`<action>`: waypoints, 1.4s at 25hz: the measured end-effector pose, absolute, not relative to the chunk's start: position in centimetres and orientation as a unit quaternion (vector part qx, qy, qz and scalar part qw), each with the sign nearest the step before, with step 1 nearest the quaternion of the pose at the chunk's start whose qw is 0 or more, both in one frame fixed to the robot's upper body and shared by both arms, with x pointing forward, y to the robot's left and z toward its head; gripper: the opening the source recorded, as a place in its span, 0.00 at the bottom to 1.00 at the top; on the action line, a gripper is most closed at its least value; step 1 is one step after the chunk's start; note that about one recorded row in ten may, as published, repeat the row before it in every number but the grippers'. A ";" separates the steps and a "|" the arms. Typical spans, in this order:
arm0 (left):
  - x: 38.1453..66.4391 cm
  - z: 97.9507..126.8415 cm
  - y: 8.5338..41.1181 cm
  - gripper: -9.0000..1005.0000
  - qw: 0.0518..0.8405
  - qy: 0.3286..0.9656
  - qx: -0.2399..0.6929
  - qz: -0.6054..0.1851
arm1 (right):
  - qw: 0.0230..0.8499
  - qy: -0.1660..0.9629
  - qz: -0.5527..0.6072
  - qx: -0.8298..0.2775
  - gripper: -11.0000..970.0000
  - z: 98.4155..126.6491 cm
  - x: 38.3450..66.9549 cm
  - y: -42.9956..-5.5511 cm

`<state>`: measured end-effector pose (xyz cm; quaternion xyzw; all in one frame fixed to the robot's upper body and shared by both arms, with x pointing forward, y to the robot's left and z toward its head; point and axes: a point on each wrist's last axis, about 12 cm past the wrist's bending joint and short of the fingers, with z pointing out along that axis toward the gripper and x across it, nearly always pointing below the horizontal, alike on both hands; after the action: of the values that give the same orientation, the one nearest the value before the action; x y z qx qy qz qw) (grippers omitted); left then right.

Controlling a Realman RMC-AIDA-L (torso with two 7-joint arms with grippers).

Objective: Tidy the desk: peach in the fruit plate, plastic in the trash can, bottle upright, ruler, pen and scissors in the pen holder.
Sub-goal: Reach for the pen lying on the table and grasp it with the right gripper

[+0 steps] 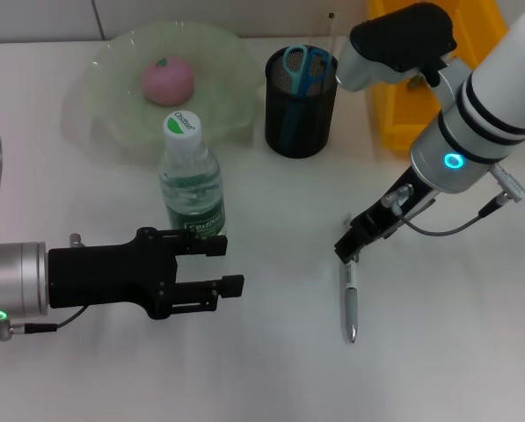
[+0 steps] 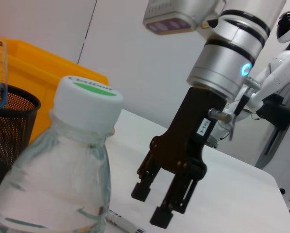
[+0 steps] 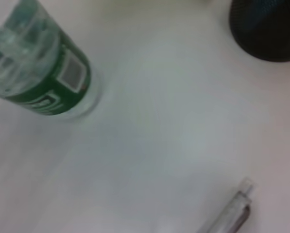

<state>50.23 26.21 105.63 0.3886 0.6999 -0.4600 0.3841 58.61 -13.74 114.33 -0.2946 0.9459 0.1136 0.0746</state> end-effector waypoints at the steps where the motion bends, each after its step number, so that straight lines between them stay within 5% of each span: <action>1: 50.2 105.6 26.2 0.66 0.384 0.700 0.389 -0.460 | 0.076 0.947 0.108 -0.292 0.75 114.1 58.8 -13.9; 35: 50.0 105.5 26.4 0.66 0.386 0.700 0.387 -0.460 | 0.106 0.933 0.074 -0.335 0.69 112.3 59.0 -12.0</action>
<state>49.96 26.41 105.50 0.3874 0.6997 -0.4597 0.3861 58.96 -12.02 112.30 -0.3355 0.9331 0.0737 0.1064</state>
